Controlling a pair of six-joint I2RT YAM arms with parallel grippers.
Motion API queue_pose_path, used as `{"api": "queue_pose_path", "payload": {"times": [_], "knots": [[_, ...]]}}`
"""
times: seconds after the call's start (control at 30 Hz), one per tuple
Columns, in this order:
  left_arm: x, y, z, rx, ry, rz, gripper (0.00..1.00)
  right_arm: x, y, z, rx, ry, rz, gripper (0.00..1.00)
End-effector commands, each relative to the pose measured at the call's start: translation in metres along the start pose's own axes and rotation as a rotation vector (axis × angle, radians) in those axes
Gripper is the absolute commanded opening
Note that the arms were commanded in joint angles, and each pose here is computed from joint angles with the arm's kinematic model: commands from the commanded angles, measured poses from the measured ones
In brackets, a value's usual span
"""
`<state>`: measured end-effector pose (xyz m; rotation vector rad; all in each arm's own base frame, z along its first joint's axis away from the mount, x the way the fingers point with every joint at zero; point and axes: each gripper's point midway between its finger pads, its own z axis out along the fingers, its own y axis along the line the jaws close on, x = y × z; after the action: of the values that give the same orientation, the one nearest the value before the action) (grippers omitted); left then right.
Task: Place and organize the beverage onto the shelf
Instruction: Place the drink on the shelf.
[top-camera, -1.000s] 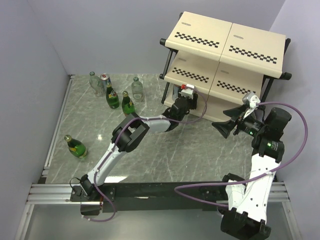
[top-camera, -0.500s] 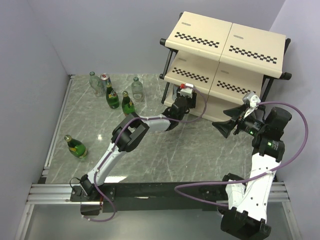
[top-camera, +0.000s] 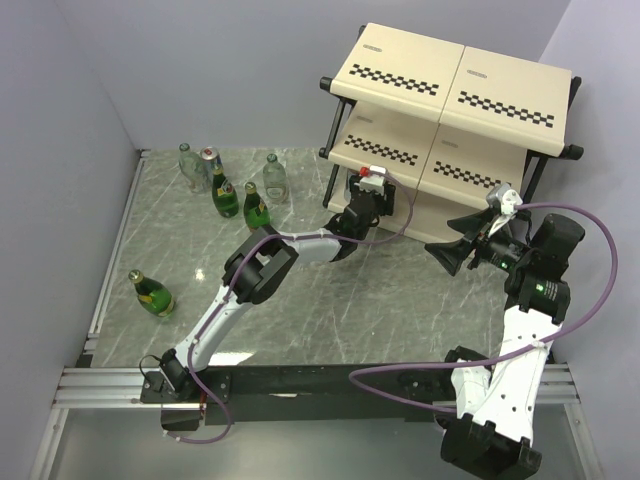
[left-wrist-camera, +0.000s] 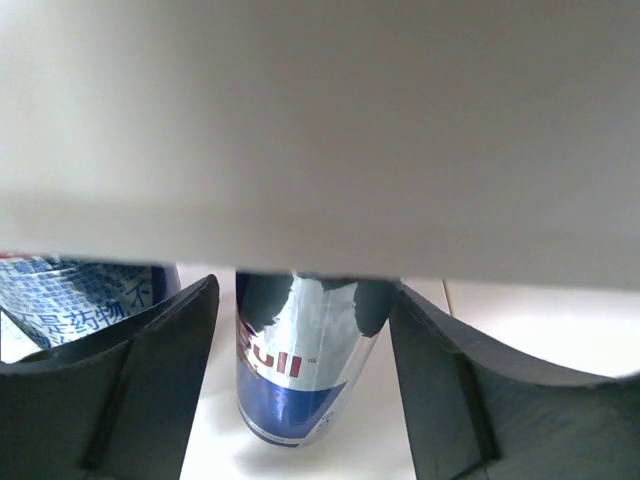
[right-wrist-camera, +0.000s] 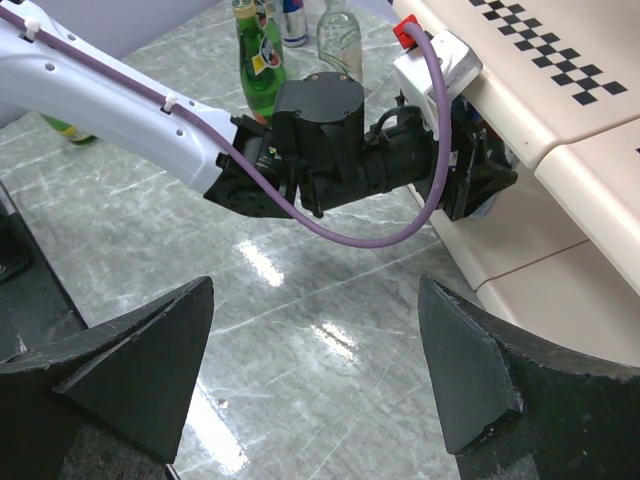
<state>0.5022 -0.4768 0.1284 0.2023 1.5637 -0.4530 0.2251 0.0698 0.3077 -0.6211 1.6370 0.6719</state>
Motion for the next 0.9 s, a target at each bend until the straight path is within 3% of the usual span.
{"api": "queue_pose_path", "payload": {"times": [0.0, 0.23, 0.63, 0.87], "knots": [[-0.042, -0.004, 0.005, -0.006, -0.088, -0.047, 0.75, -0.015, 0.003, -0.003, -0.008, -0.02, -0.046, 0.89], [-0.045, -0.005, -0.001, 0.001, -0.098, -0.054, 0.79, -0.014, 0.003, -0.003, -0.007, -0.02, -0.045, 0.88], [-0.067, -0.012, -0.039, 0.03, -0.141, -0.055, 0.98, -0.013, 0.002, -0.003, -0.003, -0.018, -0.047, 0.88], [-0.069, -0.013, -0.067, 0.058, -0.128, -0.039, 0.99, -0.013, 0.003, -0.004, 0.002, -0.018, -0.048, 0.89]]}}
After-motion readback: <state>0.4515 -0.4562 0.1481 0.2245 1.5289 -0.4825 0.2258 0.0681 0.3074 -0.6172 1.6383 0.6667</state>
